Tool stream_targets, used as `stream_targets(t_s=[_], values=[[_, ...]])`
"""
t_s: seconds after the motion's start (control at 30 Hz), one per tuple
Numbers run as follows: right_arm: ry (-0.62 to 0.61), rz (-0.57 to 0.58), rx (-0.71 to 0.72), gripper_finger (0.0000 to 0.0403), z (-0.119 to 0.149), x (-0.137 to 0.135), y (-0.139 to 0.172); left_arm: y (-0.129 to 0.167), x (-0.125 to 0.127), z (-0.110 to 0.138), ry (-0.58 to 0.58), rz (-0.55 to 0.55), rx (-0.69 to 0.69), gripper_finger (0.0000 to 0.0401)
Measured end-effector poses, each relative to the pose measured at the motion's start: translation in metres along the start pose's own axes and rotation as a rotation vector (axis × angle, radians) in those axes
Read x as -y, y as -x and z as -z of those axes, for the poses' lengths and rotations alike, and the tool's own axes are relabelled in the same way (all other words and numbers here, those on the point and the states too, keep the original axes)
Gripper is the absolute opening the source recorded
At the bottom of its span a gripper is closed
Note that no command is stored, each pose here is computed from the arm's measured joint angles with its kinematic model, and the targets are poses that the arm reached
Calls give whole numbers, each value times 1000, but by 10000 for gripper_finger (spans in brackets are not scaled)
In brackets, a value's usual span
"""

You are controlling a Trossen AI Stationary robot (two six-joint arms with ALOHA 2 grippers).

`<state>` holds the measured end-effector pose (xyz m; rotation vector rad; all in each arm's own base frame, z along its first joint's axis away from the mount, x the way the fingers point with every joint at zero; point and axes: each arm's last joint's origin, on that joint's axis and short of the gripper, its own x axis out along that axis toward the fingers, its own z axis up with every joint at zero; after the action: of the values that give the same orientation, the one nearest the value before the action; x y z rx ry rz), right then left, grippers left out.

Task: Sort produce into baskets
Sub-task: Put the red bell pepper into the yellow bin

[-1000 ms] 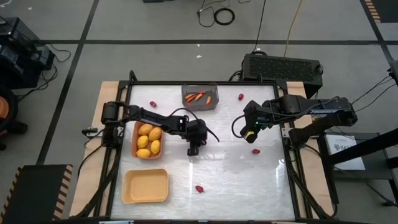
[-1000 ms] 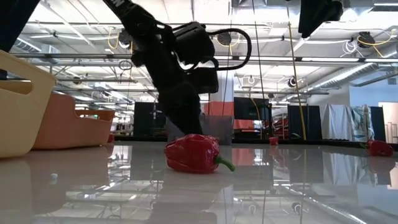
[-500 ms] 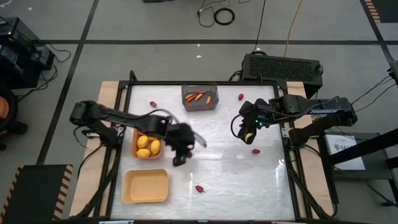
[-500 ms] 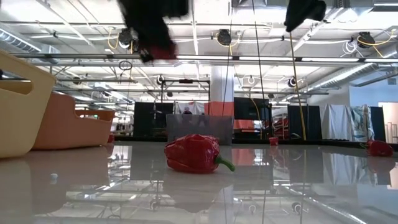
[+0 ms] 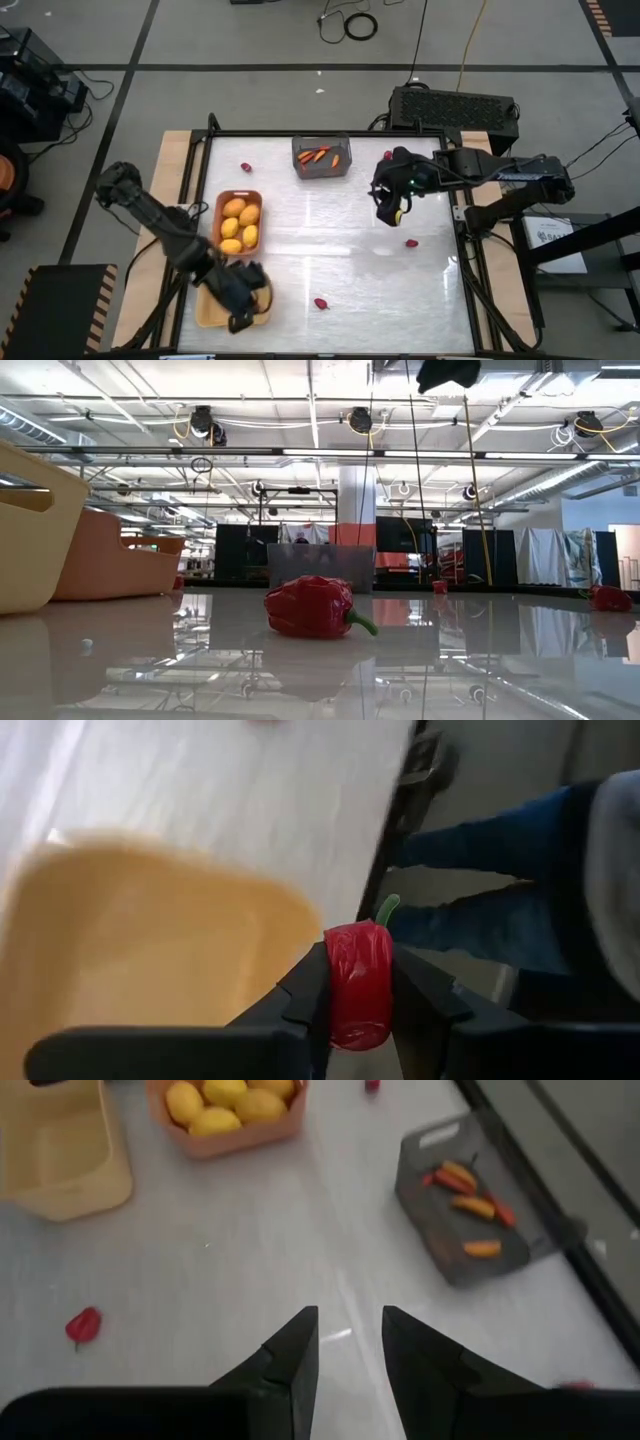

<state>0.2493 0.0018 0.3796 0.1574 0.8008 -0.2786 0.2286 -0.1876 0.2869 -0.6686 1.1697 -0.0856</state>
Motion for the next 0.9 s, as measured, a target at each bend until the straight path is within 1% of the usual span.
stream_targets(t_s=[0.1, 0.17, 0.27, 0.37, 0.47, 0.63, 0.73, 0.83, 0.9], values=[[24, -7, 34, 105, -4, 2, -1, -7, 1, 17, 80, -81, -15, 85], [34, -20, 36, 105, -5, 4, -1, -11, 3, 23, 124, -103, -24, 85], [49, -45, 30, 105, -6, 5, -1, -19, 2, 33, 160, -162, -54, 85], [56, -44, 25, 105, -5, 5, -1, -25, 0, 37, 193, -206, -69, 88], [59, -41, 10, 105, -4, 5, -1, -30, -2, 39, 195, -247, -86, 108], [66, -32, -28, 105, 0, 6, -1, -28, -9, 40, 206, -320, -115, 164], [66, -32, -30, 105, 0, 6, -1, -28, -12, 38, 216, -320, -166, 194], [66, -32, -33, 105, 1, 6, -1, -26, -12, 36, 166, -272, -274, 212], [66, -58, -41, 105, 1, 5, -1, -20, -13, 31, 125, -238, -294, 215]])
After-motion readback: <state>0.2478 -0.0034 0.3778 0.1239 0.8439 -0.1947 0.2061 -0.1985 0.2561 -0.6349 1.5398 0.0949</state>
